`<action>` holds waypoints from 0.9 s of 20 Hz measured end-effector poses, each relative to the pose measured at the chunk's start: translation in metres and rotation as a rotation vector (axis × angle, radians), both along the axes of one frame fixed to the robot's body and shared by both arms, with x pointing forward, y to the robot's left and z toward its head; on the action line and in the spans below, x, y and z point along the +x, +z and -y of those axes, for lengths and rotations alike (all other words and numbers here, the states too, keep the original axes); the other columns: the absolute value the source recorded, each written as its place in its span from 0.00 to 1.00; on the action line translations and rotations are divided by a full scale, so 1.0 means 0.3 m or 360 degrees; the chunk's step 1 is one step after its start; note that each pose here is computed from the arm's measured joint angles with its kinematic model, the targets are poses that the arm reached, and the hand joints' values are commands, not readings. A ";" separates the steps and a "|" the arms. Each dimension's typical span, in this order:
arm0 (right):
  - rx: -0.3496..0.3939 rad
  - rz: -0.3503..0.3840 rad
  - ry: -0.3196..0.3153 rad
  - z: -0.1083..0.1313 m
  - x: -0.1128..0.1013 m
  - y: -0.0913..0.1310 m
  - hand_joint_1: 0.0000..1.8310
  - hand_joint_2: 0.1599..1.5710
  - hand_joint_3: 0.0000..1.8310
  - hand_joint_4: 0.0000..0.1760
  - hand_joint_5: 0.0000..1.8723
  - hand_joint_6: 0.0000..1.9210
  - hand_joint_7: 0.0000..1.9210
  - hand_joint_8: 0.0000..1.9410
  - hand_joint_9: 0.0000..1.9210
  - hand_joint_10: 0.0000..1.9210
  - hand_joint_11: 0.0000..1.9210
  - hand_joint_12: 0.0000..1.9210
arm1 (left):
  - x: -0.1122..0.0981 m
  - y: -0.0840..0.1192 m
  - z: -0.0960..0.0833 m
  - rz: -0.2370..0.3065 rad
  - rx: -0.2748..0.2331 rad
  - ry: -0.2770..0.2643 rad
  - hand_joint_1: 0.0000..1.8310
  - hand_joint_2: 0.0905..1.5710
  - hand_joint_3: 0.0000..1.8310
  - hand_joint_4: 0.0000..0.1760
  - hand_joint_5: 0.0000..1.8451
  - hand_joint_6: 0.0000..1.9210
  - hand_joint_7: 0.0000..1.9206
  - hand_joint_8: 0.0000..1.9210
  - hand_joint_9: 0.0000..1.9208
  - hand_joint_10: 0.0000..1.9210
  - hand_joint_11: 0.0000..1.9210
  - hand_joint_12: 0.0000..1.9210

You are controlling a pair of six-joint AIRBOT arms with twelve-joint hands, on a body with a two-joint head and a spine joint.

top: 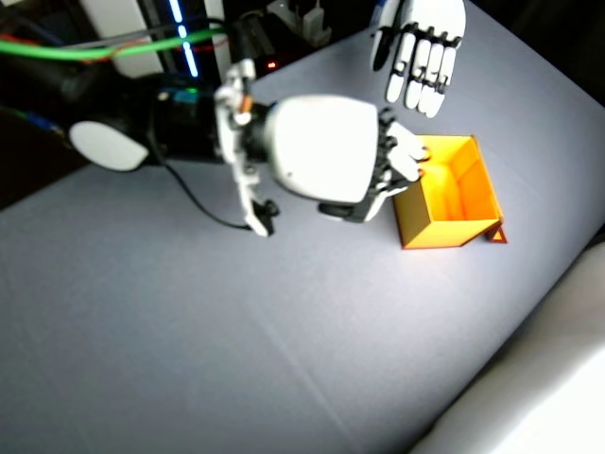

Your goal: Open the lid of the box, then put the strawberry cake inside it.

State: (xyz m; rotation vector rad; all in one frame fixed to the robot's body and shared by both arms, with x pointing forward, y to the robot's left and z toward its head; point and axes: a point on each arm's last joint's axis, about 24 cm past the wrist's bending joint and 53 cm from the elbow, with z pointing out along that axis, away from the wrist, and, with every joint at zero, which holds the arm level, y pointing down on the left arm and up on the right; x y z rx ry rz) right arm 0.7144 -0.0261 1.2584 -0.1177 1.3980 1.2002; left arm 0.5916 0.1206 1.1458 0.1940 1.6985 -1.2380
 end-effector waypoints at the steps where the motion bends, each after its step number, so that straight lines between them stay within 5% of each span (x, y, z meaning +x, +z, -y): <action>1: -0.0001 -0.0003 0.0001 -0.018 0.011 0.000 0.63 0.77 0.00 0.00 0.44 0.66 0.33 0.76 0.19 0.68 0.06 1.00 | -0.002 -0.002 0.008 -0.0011 -0.0008 -0.0013 0.27 0.92 0.00 0.05 0.09 0.01 0.00 0.00 0.01 0.00 0.00 0.25; 2: -0.0008 -0.0009 0.0004 -0.041 0.023 0.000 0.62 0.74 0.00 0.00 0.44 0.63 0.59 0.95 0.64 0.94 0.64 1.00 | -0.004 -0.009 0.015 -0.0010 0.0004 -0.0032 0.25 0.93 0.00 0.12 0.08 0.01 0.00 0.00 0.00 0.00 0.00 0.25; 3: -0.0012 -0.0006 0.0010 -0.058 0.028 0.003 0.62 0.72 0.00 0.00 0.47 0.59 0.72 0.99 0.81 0.99 0.84 1.00 | -0.004 -0.013 0.019 -0.0020 0.0005 -0.0036 0.25 0.94 0.00 0.08 0.09 0.01 0.00 0.00 0.00 0.00 0.00 0.27; 4: -0.0016 -0.0006 0.0016 -0.078 0.035 0.010 0.63 0.71 0.00 0.00 0.48 0.58 0.65 1.00 0.75 1.00 0.78 1.00 | -0.002 -0.017 0.022 -0.0030 0.0008 -0.0041 0.24 0.94 0.00 0.10 0.09 0.01 0.00 0.00 0.00 0.00 0.00 0.27; 5: -0.0012 -0.0010 0.0023 -0.109 0.045 0.014 0.62 0.73 0.00 0.00 0.45 0.61 0.74 1.00 0.84 1.00 0.89 1.00 | 0.002 -0.020 0.027 -0.0028 0.0012 -0.0053 0.23 0.94 0.00 0.09 0.09 0.01 0.00 0.00 0.00 0.00 0.00 0.28; 7: -0.0020 -0.0021 0.0029 -0.138 0.054 0.008 0.61 0.74 0.00 0.00 0.43 0.64 0.70 1.00 0.80 1.00 0.85 1.00 | 0.007 -0.027 0.040 -0.0037 0.0014 -0.0067 0.22 0.94 0.00 0.05 0.09 0.01 0.00 0.00 0.00 0.00 0.00 0.28; 8: -0.0027 -0.0033 0.0030 -0.154 0.062 0.002 0.61 0.75 0.00 0.00 0.42 0.66 0.54 0.92 0.62 0.98 0.66 1.00 | 0.007 -0.032 0.052 -0.0046 0.0012 -0.0078 0.23 0.94 0.00 0.05 0.10 0.01 0.00 0.00 0.00 0.00 0.00 0.27; 9: -0.0035 -0.0044 0.0031 -0.169 0.068 -0.005 0.61 0.76 0.00 0.00 0.41 0.68 0.49 0.95 0.59 1.00 0.64 1.00 | 0.006 -0.033 0.062 -0.0042 0.0013 -0.0095 0.23 0.94 0.00 0.02 0.10 0.01 0.00 0.00 0.00 0.00 0.00 0.26; 10: -0.0050 -0.0059 0.0030 -0.190 0.080 -0.012 0.64 0.78 0.00 0.00 0.38 0.71 0.40 0.79 0.50 0.94 0.54 1.00 | 0.005 -0.037 0.067 -0.0053 0.0008 -0.0101 0.24 0.93 0.00 0.00 0.11 0.01 0.00 0.00 0.00 0.00 0.00 0.25; 11: -0.0060 -0.0070 0.0028 -0.209 0.091 -0.017 0.66 0.77 0.00 0.00 0.39 0.61 0.41 0.80 0.40 0.81 0.38 0.96 | 0.002 -0.041 0.075 -0.0060 0.0010 -0.0112 0.22 0.93 0.00 0.01 0.12 0.01 0.00 0.00 0.00 0.00 0.00 0.19; 13: -0.0084 -0.0105 0.0020 -0.243 0.114 -0.029 0.65 0.79 0.00 0.00 0.36 0.60 0.38 0.86 0.44 0.91 0.46 1.00 | 0.006 -0.046 0.086 -0.0064 0.0010 -0.0124 0.20 0.94 0.00 0.00 0.15 0.02 0.02 0.00 0.00 0.00 0.00 0.12; 14: -0.0082 -0.0118 0.0023 -0.262 0.118 -0.031 0.66 0.78 0.00 0.00 0.37 0.59 0.40 0.83 0.46 0.87 0.47 0.96 | 0.008 -0.048 0.089 -0.0074 0.0003 -0.0130 0.18 0.95 0.00 0.00 0.18 0.02 0.05 0.01 0.00 0.00 0.00 0.07; 15: -0.0099 -0.0138 0.0024 -0.276 0.122 -0.044 0.65 0.79 0.00 0.00 0.37 0.62 0.37 0.87 0.36 0.85 0.38 0.99 | 0.008 -0.053 0.089 -0.0081 0.0011 -0.0131 0.16 0.96 0.00 0.00 0.19 0.03 0.06 0.01 0.01 0.00 0.00 0.03; 17: -0.0116 -0.0194 0.0007 -0.289 0.143 -0.075 0.65 0.80 0.00 0.00 0.33 0.65 0.39 0.85 0.41 0.83 0.43 0.96 | 0.010 -0.060 0.087 -0.0089 0.0023 -0.0127 0.17 0.96 0.00 0.00 0.20 0.03 0.08 0.01 0.03 0.01 0.00 0.01; 18: -0.0128 -0.0209 -0.0004 -0.288 0.153 -0.084 0.65 0.79 0.00 0.00 0.34 0.66 0.42 0.79 0.43 0.73 0.40 0.90 | 0.011 -0.059 0.088 -0.0086 0.0023 -0.0129 0.19 0.95 0.00 0.00 0.21 0.04 0.10 0.00 0.04 0.02 0.00 0.05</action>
